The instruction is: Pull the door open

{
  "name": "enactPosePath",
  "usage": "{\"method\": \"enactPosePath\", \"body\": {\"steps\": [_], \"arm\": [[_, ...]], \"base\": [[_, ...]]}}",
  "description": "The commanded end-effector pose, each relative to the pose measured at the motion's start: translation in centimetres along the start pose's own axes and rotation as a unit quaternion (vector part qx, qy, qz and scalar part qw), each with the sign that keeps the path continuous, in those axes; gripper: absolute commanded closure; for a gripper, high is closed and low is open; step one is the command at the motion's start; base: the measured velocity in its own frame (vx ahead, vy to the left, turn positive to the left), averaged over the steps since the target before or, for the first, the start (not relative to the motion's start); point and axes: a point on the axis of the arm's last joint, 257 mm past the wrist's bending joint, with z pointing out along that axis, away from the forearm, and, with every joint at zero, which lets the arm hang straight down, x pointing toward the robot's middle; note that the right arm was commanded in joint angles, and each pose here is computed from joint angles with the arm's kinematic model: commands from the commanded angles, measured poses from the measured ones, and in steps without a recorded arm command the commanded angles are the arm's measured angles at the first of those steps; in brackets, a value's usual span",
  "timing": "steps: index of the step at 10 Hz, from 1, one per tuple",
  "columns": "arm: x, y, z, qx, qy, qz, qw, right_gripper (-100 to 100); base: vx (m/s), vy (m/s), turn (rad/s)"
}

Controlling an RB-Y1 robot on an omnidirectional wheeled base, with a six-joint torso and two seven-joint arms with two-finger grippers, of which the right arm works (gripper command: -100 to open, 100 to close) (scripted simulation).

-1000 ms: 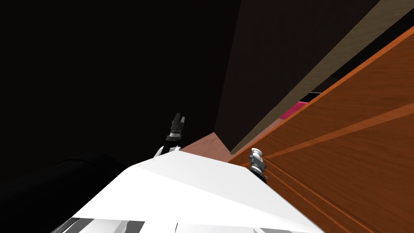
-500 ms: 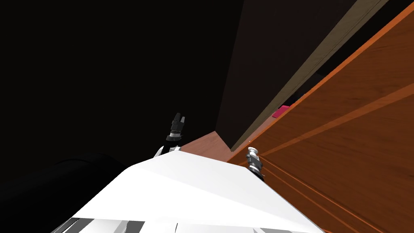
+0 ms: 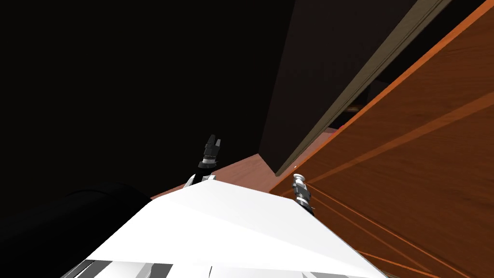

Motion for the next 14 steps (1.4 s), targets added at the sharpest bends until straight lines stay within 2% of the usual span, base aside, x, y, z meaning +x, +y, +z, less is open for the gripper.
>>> {"method": "enactPosePath", "body": {"steps": [1, 3, 4, 5, 12, 13, 14], "arm": [[-0.1, -0.6, -0.46, 0.017, -0.001, 0.001, 0.9999, 100], [0.0, -1.3, -0.74, 0.034, -0.001, 0.002, 0.9994, 100], [-0.1, -1.1, -0.63, 0.029, -0.003, 0.000, 0.9996, 100], [-0.3, -1.8, -1.20, 0.046, -0.004, 0.000, 0.9989, 100], [0.0, -4.3, -3.13, 0.111, -0.001, 0.001, 0.9939, 100], [-0.1, -4.1, -2.90, 0.105, -0.002, 0.001, 0.9945, 100], [-0.2, -4.5, -3.61, 0.119, -0.003, 0.001, 0.9929, 100]], "base": [[-0.254, 0.021, 0.056], [-0.241, 0.027, 0.058], [-0.111, 0.009, 0.017], [-0.159, -0.028, 0.053], [-0.216, -0.022, 0.054], [-0.106, -0.013, 0.025], [-0.130, -0.022, 0.061]]}}
